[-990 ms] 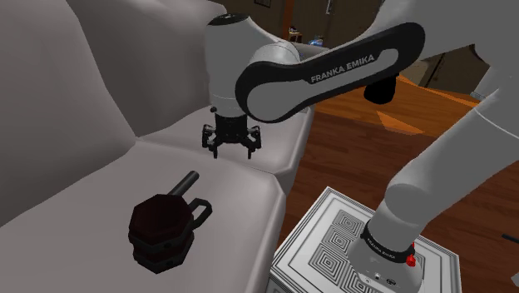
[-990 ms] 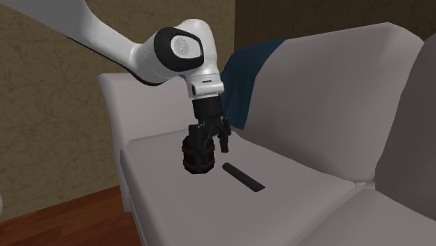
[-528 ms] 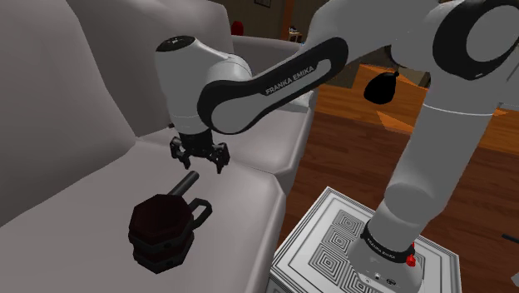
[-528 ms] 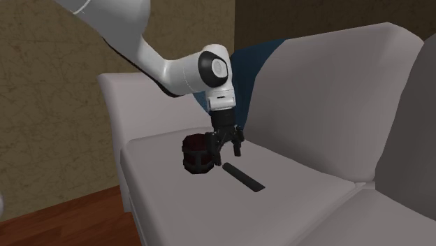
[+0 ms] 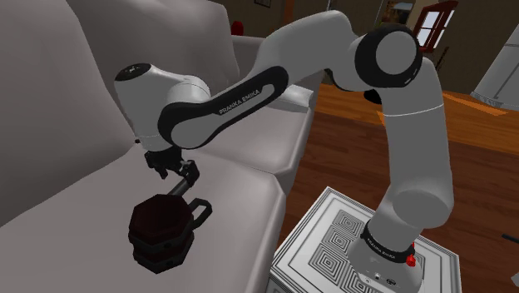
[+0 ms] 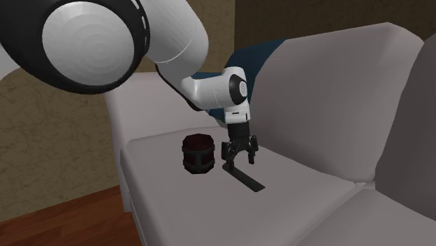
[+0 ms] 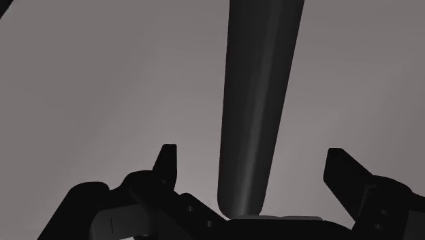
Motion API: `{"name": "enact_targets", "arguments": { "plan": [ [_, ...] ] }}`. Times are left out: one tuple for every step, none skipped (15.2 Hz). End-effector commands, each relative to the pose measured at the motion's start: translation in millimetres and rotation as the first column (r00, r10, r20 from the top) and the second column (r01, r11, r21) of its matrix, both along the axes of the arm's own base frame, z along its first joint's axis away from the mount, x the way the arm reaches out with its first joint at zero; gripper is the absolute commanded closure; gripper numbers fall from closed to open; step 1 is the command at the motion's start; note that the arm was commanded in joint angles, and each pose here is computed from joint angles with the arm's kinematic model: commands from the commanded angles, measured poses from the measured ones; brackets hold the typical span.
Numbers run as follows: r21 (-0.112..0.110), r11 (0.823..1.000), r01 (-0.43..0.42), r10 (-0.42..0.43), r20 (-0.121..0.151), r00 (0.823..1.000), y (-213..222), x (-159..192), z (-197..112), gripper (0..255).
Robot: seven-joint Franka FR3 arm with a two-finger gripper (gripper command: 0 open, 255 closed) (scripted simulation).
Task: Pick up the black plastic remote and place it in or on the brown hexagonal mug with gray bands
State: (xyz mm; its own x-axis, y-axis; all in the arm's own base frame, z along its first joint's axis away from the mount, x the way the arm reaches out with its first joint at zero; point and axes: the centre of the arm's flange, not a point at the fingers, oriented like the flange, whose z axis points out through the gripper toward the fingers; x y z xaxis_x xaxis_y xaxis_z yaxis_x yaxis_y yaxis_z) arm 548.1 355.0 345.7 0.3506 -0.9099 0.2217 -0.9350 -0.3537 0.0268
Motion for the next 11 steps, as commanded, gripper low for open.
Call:
{"name": "enact_targets", "arguments": {
  "plan": [
    [-0.001, 1.0, 0.013, -0.013, 0.002, 1.0, 1.8, 5.2, -8.9, 0],
    [-0.001, 1.0, 0.013, -0.013, 0.002, 1.0, 0.7, 5.4, -14.0, 0],
    [-0.001, 1.0, 0.013, -0.013, 0.002, 1.0, -0.5, 5.7, -19.2, 0],
    [-0.001, 1.0, 0.013, -0.013, 0.002, 1.0, -1.6, 6.0, -24.3, 0],
    [-0.001, 1.0, 0.013, -0.013, 0.002, 1.0, -2.8, 6.3, -29.5, 0],
    [-0.001, 1.0, 0.013, -0.013, 0.002, 1.0, -3.9, 6.6, -34.6, 0],
    [-0.001, 1.0, 0.013, -0.013, 0.002, 1.0, -4.6, 6.7, -37.6, 0],
    [-0.001, 1.0, 0.013, -0.013, 0.002, 1.0, -4.6, 6.7, -37.6, 0],
    [-0.001, 1.0, 0.013, -0.013, 0.002, 1.0, -4.6, 6.7, -37.6, 0],
    [-0.001, 1.0, 0.013, -0.013, 0.002, 1.0, -4.6, 6.7, -37.6, 0],
    [-0.001, 1.0, 0.013, -0.013, 0.002, 1.0, -4.6, 6.7, -37.6, 0]
  ]
}}
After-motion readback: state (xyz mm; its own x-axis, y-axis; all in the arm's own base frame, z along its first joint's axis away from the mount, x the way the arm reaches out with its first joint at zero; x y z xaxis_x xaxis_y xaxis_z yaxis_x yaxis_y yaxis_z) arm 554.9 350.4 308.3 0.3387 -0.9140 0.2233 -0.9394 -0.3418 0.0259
